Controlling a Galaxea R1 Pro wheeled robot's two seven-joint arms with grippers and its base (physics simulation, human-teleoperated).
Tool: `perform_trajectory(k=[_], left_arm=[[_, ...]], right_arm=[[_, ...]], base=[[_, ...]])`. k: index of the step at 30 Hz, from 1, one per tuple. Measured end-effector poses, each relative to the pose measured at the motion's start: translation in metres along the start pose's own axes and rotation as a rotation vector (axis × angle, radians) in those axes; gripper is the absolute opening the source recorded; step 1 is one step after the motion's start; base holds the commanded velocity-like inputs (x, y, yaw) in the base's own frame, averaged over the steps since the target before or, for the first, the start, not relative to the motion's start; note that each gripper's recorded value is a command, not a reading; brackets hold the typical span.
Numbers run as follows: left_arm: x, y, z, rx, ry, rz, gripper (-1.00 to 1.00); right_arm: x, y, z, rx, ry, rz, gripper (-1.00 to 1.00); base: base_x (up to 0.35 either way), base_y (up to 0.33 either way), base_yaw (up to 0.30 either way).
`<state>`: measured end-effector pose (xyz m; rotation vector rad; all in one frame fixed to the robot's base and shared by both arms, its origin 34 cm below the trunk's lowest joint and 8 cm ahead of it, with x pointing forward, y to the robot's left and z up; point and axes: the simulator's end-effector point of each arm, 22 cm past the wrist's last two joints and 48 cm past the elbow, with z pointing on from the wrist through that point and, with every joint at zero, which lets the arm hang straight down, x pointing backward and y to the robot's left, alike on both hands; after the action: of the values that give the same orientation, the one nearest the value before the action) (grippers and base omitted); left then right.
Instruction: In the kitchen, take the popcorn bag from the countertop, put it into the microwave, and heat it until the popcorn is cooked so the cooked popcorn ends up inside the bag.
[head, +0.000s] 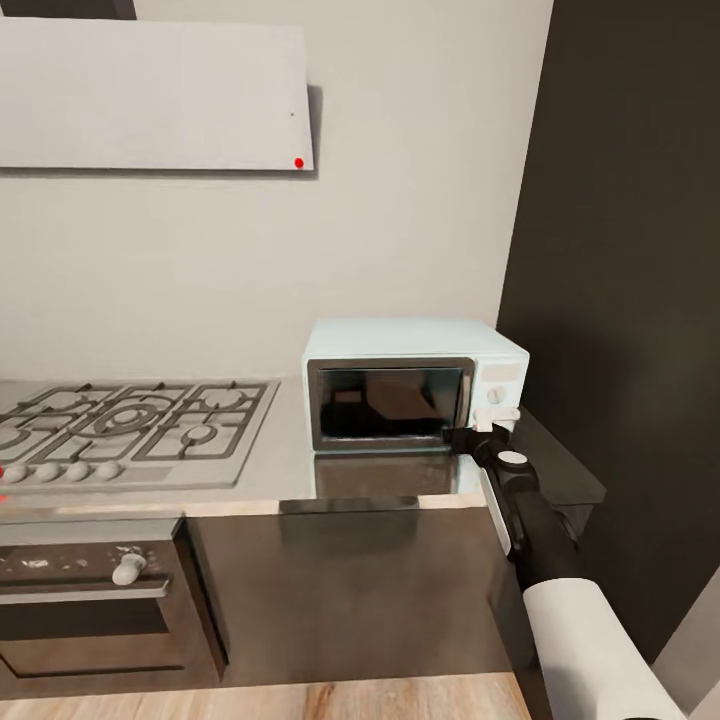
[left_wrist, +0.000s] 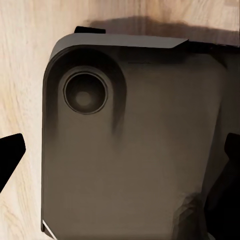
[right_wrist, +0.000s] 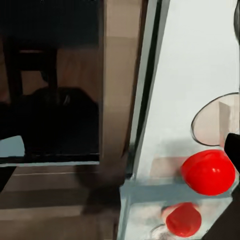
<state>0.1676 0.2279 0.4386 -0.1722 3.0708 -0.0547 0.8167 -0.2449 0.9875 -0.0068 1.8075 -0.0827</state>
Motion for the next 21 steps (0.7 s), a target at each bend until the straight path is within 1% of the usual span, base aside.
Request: perform_trajectory(k=[4,5,6,12,20,21], left_arm=[[0.0000,0.0001,0.0000,0.000,0.000,0.000,1.00],[-0.0001,0.0001,0.0000,0.000,0.000,-0.001,1.00],[0.0000,0.0001,-0.0001,0.000,-0.001,-0.001,1.00],[-0.0001,0.0001,0.0001,0.000,0.000,-0.001,1.00],[-0.0001,0.0002,0.0001,0.000,0.000,-0.001,1.00],[-0.0001,0.0000,0.0001,0.000,0.000,-0.001,1.00]], right_arm=[[0.0001,0.0000,0.0001,0.000,0.000,0.000,1.00],[0.0010,0.0005,-0.0004,-0.001,0.001,0.011,1.00],[0.0011,-0.0004,-0.0030,0.000,-0.002,0.004,1.00],[0.0028,-0.0017,-0.0057,0.003,-0.004,0.007,1.00],[0.0040,-0.0042,-0.0048,0.012,0.005,-0.008,1.00],[0.0042,-0.0044,-0.0048,0.013,0.008,-0.011,-1.00]], base=[[0.202,0.000,0.000],[0.118,0.000,0.000],[0.075,0.000,0.000],[0.016,0.000,0.000],[0.000,0.000,0.000],[0.000,0.000,0.000]])
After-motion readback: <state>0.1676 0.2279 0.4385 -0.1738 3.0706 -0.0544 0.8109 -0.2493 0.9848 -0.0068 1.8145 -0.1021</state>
